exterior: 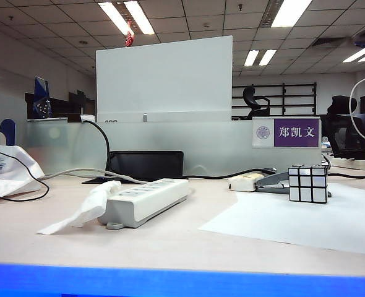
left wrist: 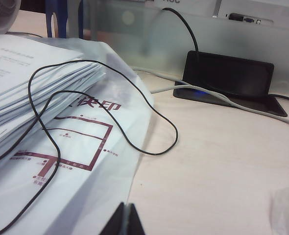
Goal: Press the button on the power strip.
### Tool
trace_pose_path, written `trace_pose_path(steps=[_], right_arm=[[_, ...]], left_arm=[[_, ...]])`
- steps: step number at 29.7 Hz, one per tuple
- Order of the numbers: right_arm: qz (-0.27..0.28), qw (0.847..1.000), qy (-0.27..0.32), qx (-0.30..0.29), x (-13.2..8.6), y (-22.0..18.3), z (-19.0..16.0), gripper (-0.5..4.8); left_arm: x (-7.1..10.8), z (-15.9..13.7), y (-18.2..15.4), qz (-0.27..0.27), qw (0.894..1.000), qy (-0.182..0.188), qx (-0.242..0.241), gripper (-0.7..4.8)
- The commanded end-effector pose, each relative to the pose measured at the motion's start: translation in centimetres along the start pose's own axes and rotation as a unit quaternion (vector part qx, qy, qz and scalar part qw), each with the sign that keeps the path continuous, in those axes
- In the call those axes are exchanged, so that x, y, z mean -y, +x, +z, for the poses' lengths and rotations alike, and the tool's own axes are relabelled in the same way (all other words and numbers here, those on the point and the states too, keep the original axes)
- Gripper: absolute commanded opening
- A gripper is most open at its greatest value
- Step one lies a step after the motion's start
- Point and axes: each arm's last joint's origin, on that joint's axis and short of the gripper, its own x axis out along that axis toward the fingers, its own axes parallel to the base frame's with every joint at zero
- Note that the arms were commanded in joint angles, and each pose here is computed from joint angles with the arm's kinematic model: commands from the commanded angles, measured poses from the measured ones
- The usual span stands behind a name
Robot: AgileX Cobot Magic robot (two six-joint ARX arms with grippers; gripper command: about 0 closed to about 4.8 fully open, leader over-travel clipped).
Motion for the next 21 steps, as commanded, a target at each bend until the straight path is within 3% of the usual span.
trace_pose_path(steps=[1,9,14,19,21], right_arm=[[0.004,1.0,-0.006,0.003,-0.1,0.0,0.2,0.0],[0.006,1.0,-0.009,0.005,-0.2,0.0,0.2,0.0],[-0.042,0.987,-0.148,0.038,-0.6,-0.6,0.5,-0.01],[-0.185,0.966,-0.17,0.055,-0.5,-1.7,0.1,-0.01],[-0.266,0.945,-0.182,0.059,-0.6,-2.5,-0.2,0.0]], left_arm=[[0.0,0.2,0.0,0.001,1.0,0.0,0.008,-0.05],[0.0,0.2,0.0,0.001,1.0,0.0,0.008,-0.05],[0.0,0.2,0.0,0.0,1.0,0.0,0.008,-0.05],[0.0,0.2,0.0,-0.001,1.0,0.0,0.008,-0.05],[0.0,0.2,0.0,-0.001,1.0,0.0,0.008,-0.05]])
